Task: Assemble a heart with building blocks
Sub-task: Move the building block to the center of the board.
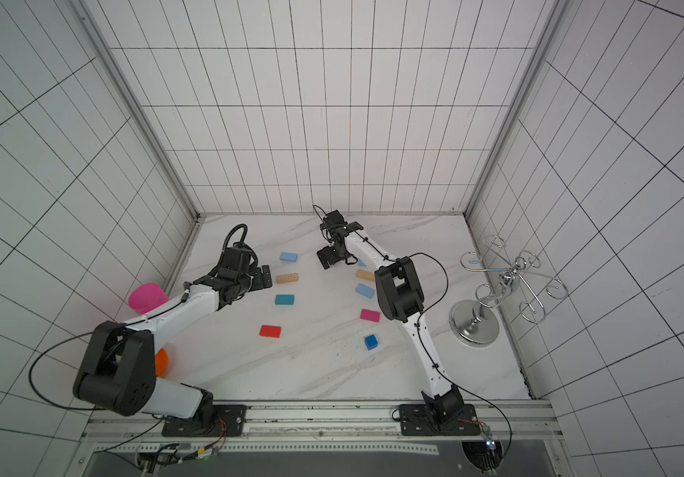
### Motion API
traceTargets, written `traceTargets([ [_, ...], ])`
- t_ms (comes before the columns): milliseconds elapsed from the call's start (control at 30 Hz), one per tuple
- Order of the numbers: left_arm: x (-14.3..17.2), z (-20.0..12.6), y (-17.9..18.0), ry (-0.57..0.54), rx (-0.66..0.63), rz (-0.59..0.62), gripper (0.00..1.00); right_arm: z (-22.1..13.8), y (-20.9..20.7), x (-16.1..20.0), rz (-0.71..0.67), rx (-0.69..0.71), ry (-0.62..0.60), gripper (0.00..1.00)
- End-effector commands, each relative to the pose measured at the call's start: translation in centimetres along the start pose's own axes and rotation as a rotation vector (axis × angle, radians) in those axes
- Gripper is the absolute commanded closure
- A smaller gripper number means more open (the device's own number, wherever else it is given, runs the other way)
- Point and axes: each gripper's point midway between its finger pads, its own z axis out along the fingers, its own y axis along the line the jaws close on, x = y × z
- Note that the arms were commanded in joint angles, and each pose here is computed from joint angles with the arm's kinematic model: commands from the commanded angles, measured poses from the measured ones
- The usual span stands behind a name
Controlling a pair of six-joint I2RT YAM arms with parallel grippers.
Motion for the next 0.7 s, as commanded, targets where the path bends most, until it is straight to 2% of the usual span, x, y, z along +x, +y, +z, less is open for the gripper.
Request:
traceTargets([
  [0,-0.1,0.0,0.0,-0.015,-0.001,-0.019,0.01,0.0,0.4,1.0,-0.004,0.000,0.034,0.02],
  [167,-0.4,-0.1,-0.3,-0.017,0.010,-0.021,0.01,-2.1,0.5,0.0,-0.005,-0.010,-0.003,0.01],
  [367,-1.6,0.8,-2.0,-0.013,0.045,0.012,0.02,-7.8,-0.5,-1.0,0.024,0.009,-0.068,0.01],
  [533,-2.4,3.8,-4.9,0.053,0.092,0.086,0.01,-12.6,-4.8,2.2,0.239,0.105,-0.066,0.01],
  [667,-3.3,6.8,-7.4,0.119,0.080,0.160,0.01,-14.1,-7.5,5.9,0.448,0.043,-0.011,0.01],
])
